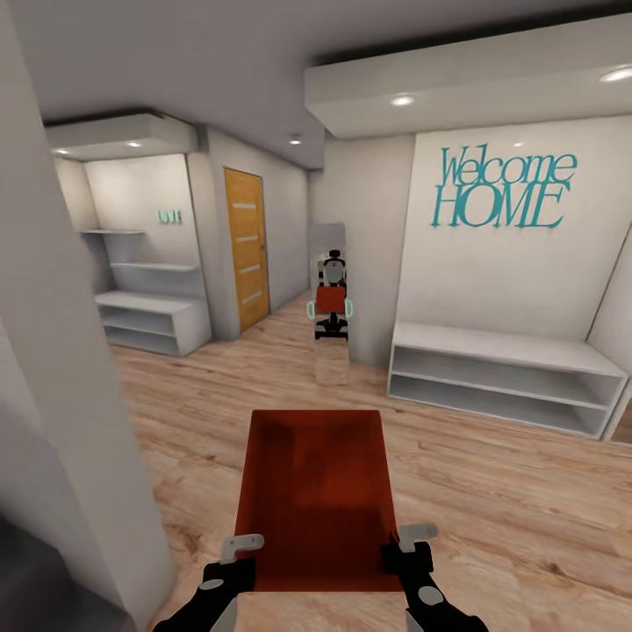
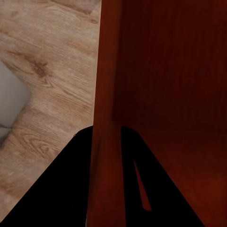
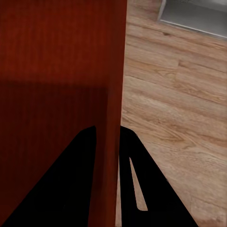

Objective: Move the two storage containers from the living room to the garage. In the garage, place one container on the floor and stack the other container on top of it (either order is fine).

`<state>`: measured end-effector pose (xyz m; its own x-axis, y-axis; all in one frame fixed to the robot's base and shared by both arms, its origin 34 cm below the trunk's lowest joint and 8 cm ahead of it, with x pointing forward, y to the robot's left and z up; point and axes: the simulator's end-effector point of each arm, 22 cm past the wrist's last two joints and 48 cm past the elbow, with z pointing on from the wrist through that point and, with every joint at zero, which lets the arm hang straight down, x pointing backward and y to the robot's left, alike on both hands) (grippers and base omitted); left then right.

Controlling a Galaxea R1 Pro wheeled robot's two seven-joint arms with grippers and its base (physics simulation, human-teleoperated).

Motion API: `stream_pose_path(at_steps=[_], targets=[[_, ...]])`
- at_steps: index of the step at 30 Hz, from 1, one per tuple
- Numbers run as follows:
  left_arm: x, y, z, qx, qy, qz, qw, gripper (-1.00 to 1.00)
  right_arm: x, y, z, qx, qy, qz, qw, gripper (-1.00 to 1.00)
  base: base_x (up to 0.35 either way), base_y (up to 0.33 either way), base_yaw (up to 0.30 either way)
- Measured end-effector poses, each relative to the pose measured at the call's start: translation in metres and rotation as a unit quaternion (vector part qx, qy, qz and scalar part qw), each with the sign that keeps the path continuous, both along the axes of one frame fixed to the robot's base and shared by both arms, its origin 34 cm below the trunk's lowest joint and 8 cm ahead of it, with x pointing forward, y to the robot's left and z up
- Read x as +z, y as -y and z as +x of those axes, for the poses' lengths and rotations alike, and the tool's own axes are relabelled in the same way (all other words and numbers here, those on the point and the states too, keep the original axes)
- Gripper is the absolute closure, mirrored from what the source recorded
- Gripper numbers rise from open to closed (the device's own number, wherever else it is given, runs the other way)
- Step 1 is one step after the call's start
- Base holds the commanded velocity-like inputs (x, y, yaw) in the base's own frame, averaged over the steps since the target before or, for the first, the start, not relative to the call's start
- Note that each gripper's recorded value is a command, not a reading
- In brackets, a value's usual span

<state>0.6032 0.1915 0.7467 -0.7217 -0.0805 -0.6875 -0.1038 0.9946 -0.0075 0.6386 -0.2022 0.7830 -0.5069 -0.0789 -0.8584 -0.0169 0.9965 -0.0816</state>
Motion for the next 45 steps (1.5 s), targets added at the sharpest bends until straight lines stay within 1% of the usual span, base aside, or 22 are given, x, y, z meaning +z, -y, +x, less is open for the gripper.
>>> stream_pose_path(at_steps=[45], targets=[[0.0, -0.0001, 0.0, 0.0, 0.0, 0.0, 1.0, 1.0, -0.0002, 0.0, -0.0002, 0.0, 0.0, 0.0, 1.0, 1.0, 0.321, 0.0, 0.0]])
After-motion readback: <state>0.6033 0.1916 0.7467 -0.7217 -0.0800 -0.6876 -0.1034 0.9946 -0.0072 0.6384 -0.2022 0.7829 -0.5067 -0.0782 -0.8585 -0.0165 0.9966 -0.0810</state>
